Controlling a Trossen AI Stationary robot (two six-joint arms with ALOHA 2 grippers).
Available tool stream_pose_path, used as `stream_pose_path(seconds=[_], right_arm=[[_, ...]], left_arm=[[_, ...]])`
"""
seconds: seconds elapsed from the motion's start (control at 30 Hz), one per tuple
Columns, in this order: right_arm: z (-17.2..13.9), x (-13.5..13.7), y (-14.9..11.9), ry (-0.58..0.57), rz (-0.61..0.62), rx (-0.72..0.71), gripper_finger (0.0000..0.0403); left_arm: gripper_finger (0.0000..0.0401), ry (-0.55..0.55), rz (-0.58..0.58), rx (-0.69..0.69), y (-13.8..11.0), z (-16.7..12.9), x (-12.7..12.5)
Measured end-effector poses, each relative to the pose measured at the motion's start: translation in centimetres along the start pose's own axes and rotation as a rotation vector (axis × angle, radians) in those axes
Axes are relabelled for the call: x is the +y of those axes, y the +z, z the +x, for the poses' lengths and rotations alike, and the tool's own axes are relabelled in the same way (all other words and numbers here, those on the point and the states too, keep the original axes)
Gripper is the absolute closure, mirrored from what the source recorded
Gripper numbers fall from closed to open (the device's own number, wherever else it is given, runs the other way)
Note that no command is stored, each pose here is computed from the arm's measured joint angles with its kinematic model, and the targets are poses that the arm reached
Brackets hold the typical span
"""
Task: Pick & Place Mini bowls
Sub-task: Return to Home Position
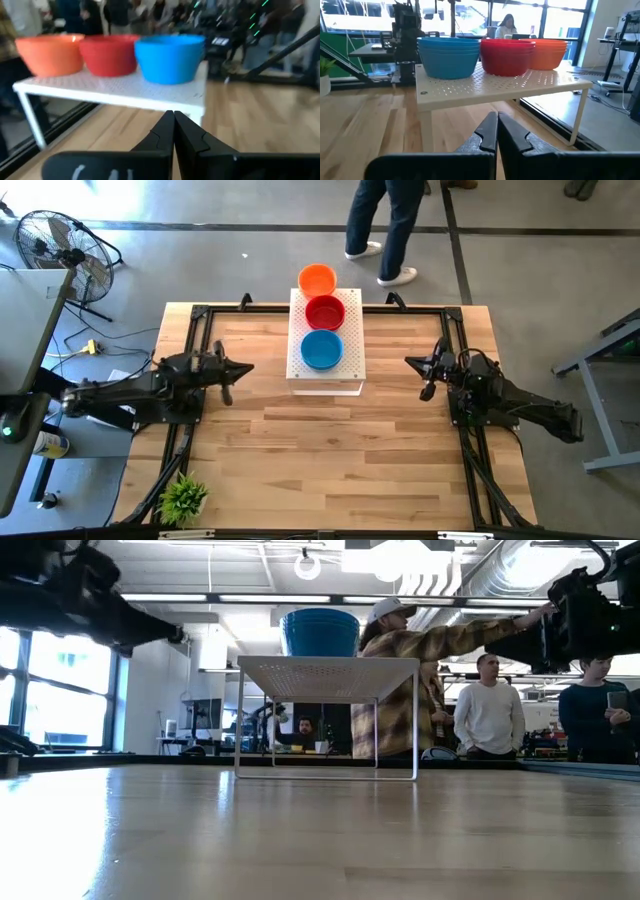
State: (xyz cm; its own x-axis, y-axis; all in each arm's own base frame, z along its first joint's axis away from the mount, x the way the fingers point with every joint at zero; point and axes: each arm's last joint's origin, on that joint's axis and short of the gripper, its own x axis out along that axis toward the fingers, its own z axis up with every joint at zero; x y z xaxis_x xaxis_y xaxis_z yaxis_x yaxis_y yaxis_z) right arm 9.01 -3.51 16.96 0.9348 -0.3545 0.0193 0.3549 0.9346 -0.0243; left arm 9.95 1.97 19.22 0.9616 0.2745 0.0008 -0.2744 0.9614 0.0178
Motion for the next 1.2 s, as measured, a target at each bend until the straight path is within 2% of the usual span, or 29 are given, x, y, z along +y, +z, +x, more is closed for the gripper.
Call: stream_pose_path(seconds=[0.1,0.23,0.37,0.47,0.57,0.73,1.2], right_arm=[[0.0,0.0,0.0,0.002,0.008,0.001,0.0403],[0.0,0.0,-0.1,0.007,0.026,0.006,0.0403],[0.0,0.0,-0.1,0.004,0.038,0.007,0.0403],[0.1,0.0,-0.2,-0.009,0.048,0.001,0.0402],[0.1,0.0,-0.2,-0.017,0.039,0.001,0.0402],[0.1,0.0,-0.2,-0.016,0.02,-0.001,0.0402],[0.1,0.0,-0.1,-0.016,0.023,-0.004,0.0402]], left_arm=[[0.0401,-0.044,-0.002,-0.045,-0.2,-1.1,0.0],[0.0401,-0.076,0.016,0.01,-0.9,-0.9,-0.1],[0.0401,-0.082,0.004,0.004,-2.0,-0.6,-0.2],[0.0401,-0.137,-0.009,-0.013,-2.4,-0.4,-0.4],[0.0401,-0.14,-0.03,-0.015,-2.3,-0.5,-0.4],[0.0401,-0.133,-0.129,0.005,-2.5,-0.4,-0.4],[0.0401,-0.127,-0.12,0.005,-2.5,-0.4,-0.4]])
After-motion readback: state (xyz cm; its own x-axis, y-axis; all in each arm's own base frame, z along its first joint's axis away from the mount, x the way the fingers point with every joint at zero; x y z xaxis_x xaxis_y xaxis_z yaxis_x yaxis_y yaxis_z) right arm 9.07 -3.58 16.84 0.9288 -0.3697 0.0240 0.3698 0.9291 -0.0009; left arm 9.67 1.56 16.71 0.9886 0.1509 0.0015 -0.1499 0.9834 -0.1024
